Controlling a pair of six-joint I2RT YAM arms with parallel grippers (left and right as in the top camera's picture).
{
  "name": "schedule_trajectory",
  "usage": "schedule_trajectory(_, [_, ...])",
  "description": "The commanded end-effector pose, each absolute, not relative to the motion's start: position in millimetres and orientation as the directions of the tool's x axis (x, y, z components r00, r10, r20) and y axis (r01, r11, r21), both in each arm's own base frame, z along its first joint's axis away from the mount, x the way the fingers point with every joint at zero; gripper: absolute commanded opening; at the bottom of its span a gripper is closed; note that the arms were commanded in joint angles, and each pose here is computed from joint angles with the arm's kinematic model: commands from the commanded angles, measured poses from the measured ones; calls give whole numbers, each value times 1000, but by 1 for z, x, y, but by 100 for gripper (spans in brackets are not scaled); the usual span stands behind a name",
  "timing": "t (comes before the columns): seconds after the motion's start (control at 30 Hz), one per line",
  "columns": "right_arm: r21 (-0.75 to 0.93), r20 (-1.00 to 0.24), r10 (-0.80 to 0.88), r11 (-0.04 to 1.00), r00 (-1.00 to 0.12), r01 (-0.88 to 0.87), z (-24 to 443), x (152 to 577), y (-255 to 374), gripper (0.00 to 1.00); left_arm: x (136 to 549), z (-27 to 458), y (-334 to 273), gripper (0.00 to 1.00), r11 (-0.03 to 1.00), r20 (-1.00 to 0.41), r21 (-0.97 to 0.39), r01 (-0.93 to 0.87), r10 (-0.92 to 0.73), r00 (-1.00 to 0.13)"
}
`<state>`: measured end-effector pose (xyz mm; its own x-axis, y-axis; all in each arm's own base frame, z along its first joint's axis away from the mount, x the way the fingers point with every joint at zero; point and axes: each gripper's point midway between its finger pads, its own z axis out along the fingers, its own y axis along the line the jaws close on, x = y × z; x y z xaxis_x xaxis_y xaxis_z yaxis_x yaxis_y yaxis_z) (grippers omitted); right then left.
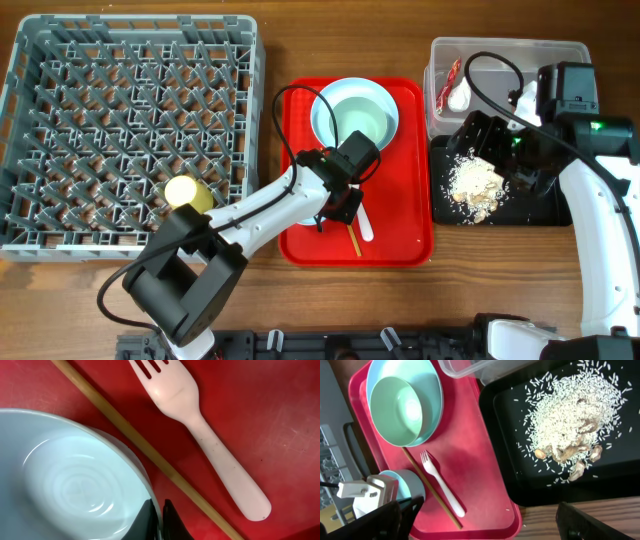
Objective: Sort waste into correct bins and load items into the dishwasher rack
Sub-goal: 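Carry the blue bowl into the rack and release it upside down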
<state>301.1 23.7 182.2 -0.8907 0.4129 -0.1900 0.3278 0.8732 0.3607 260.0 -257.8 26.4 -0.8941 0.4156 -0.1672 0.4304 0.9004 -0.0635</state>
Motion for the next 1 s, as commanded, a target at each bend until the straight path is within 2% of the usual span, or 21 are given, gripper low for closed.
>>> schedule_trajectory(0.0, [379,-213,418,868,-883,320,193,302,25,100,262,49,-263,4,898,-220,-96,429,402,-889])
schedule_trajectory(0.2, [370,-216,419,871,-882,323,193,302,24,100,281,124,-255,4,894,-376,-180,411,324,-868])
schedule_trajectory(0.27, [370,-216,419,871,-882,324,193,302,24,100,293,162,-239,4,882,-445,-225,413,284,-850])
schedule_trajectory(0.43, [370,-216,419,871,-882,323,193,302,24,100,322,210,-196,4,864,-529,-341,369,148,-836])
schedule_trajectory(0.63, [370,-217,419,871,-882,323,193,302,24,100,353,227,-141,4,802,-526,-517,298,-23,-850])
schedule_trajectory(0.97, [370,-216,419,871,-882,323,193,302,23,100,380,222,-89,4,542,-457,-783,306,-168,-874])
